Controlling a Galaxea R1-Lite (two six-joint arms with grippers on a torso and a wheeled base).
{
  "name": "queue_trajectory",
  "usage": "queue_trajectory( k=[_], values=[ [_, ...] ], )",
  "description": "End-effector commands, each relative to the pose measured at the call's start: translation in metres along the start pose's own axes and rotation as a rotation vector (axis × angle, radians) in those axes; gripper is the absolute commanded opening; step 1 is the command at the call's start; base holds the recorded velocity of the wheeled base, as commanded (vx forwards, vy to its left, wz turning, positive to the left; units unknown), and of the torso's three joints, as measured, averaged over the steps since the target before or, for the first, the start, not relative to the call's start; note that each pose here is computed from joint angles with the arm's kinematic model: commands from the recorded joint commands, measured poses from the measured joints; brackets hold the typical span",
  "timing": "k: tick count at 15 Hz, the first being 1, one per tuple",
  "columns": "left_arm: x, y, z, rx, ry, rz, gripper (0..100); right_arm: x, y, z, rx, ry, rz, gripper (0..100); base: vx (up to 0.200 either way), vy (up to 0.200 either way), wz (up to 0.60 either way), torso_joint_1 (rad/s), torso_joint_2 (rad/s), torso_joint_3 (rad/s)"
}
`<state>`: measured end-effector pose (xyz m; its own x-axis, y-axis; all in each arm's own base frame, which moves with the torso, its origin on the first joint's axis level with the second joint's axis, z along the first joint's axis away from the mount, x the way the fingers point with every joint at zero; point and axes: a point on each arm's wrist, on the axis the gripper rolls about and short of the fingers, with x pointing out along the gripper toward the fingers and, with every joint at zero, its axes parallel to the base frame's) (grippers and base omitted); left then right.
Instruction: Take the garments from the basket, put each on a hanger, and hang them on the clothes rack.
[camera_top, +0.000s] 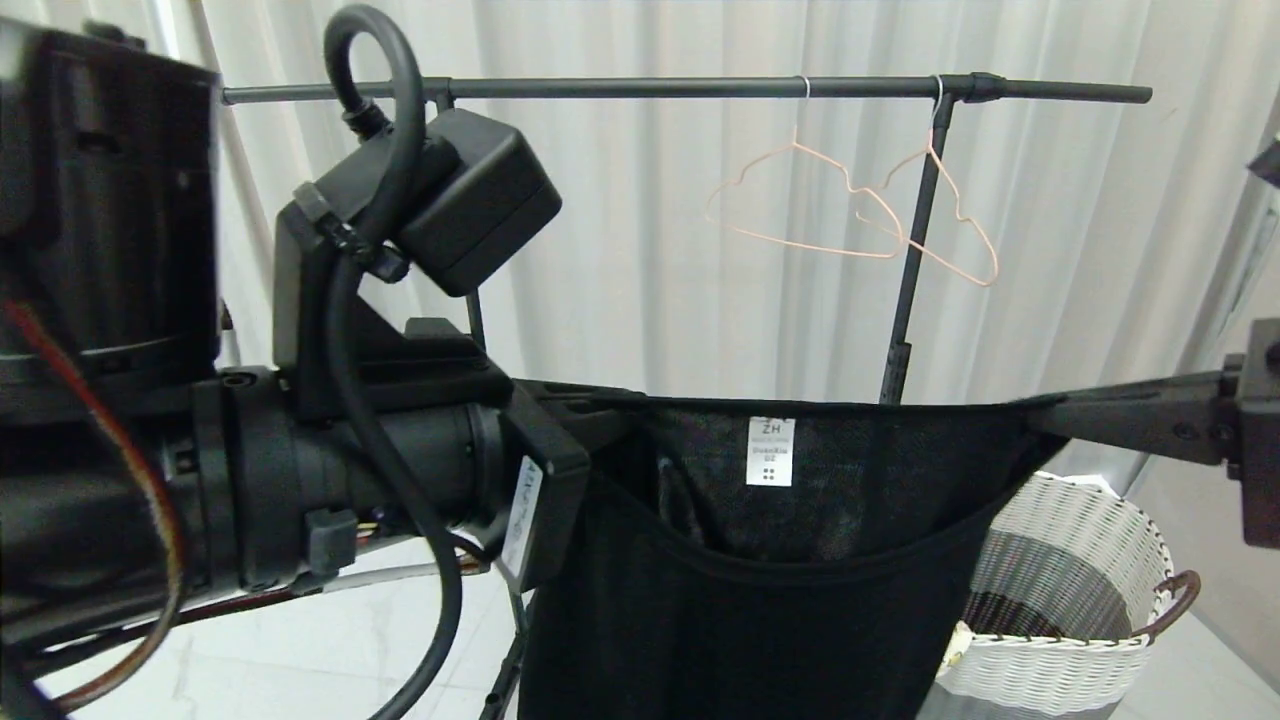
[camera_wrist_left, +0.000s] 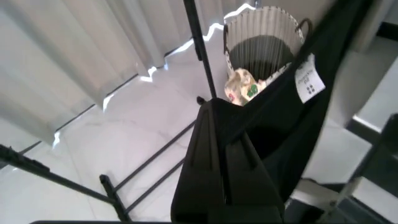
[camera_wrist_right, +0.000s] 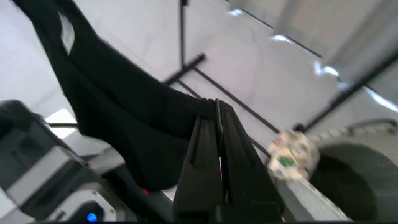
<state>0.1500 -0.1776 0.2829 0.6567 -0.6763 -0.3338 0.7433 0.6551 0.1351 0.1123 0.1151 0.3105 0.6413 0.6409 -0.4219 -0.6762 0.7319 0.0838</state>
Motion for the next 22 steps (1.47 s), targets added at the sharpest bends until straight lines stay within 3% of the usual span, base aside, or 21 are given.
queue_trajectory(
  k=[1,2,7,11,13,18,19,22],
  values=[
    [0.022,0.0,0.001,-0.001,0.012,0.005,0,-0.022,-0.001,-0.006,-0.007,-0.03,-0.023,0,0.0,0.0,0.0,0.0,0.0,0.0],
    [0.031,-0.001,0.003,0.0,-0.012,0.008,0,-0.023,0.001,-0.008,-0.018,-0.02,-0.045,0,0.0,0.0,0.0,0.0,0.0,0.0],
    [0.034,-0.001,0.003,-0.001,-0.013,0.01,0,-0.013,0.002,-0.006,-0.021,-0.011,-0.073,0,0.0,0.0,0.0,0.0,0.0,0.0],
    [0.031,0.008,0.006,0.017,-0.029,0.046,0,-0.006,0.002,0.008,-0.019,-0.053,-0.155,0,0.0,0.0,0.0,0.0,0.0,0.0],
    [0.03,0.009,0.009,0.032,-0.032,0.098,0,-0.006,0.002,0.008,-0.019,-0.053,-0.156,0,0.0,0.0,0.0,0.0,0.0,0.0],
    [0.03,0.011,0.011,0.032,-0.036,0.112,0,-0.004,0.002,0.008,-0.02,-0.046,-0.159,0,0.0,0.0,0.0,0.0,0.0,0.0],
    [0.03,0.011,0.011,0.032,-0.035,0.114,0,-0.004,0.002,0.008,-0.02,-0.046,-0.16,100,0.0,0.0,0.0,0.0,0.0,0.0],
    [0.03,0.012,0.011,0.032,-0.035,0.115,0,-0.005,0.002,0.008,-0.018,-0.052,-0.164,100,0.0,0.0,0.0,0.0,0.0,0.0]
  ],
)
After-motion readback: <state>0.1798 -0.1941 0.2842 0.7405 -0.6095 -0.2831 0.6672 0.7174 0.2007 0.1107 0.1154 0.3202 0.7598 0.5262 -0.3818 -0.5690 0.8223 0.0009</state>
